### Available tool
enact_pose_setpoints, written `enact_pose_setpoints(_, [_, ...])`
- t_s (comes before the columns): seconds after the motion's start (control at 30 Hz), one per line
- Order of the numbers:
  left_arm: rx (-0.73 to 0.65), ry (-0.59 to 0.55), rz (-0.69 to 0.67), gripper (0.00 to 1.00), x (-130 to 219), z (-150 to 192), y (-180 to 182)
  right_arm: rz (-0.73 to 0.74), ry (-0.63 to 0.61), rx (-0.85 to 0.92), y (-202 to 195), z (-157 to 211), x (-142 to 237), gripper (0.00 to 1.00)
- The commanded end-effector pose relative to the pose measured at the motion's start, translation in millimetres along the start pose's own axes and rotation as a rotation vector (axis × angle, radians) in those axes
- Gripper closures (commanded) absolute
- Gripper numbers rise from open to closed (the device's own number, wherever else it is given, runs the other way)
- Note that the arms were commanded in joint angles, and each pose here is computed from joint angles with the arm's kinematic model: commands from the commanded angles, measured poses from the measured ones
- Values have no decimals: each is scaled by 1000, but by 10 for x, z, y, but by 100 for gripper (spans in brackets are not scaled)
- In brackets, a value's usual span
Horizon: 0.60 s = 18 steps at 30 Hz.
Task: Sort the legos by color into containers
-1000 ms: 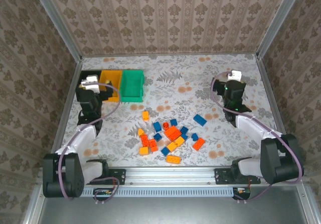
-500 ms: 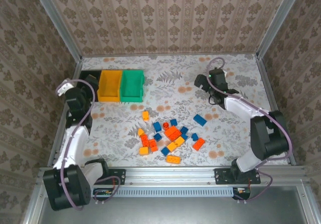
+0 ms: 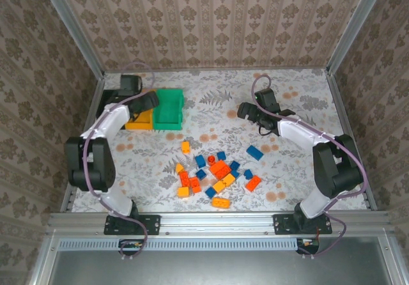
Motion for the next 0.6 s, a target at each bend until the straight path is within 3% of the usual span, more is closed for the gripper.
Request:
enact_pose_setpoints(0.0, [-121, 6, -90, 19, -9, -31, -73, -16, 2, 29, 2, -15, 124, 0])
enact_pose_setpoints(0.23, [-150, 80, -249, 31, -384, -7, -37, -32, -8, 29, -8, -6, 206, 0])
enact_pose_setpoints(0.57, [-205, 136, -235, 49, -725, 131, -172, -1, -52, 35, -49, -57, 413, 0])
Point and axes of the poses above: each hand's point on the last joint's axis, 136 mm out from that joint toward the fingers, its own x axis back along the fingers, its own y axis along the line the jaws close on, z = x × y, the point moved 10 cm from there along x, back along the fingers, and after that the axes turned 5 degrees about x, right-handed, at the moved point
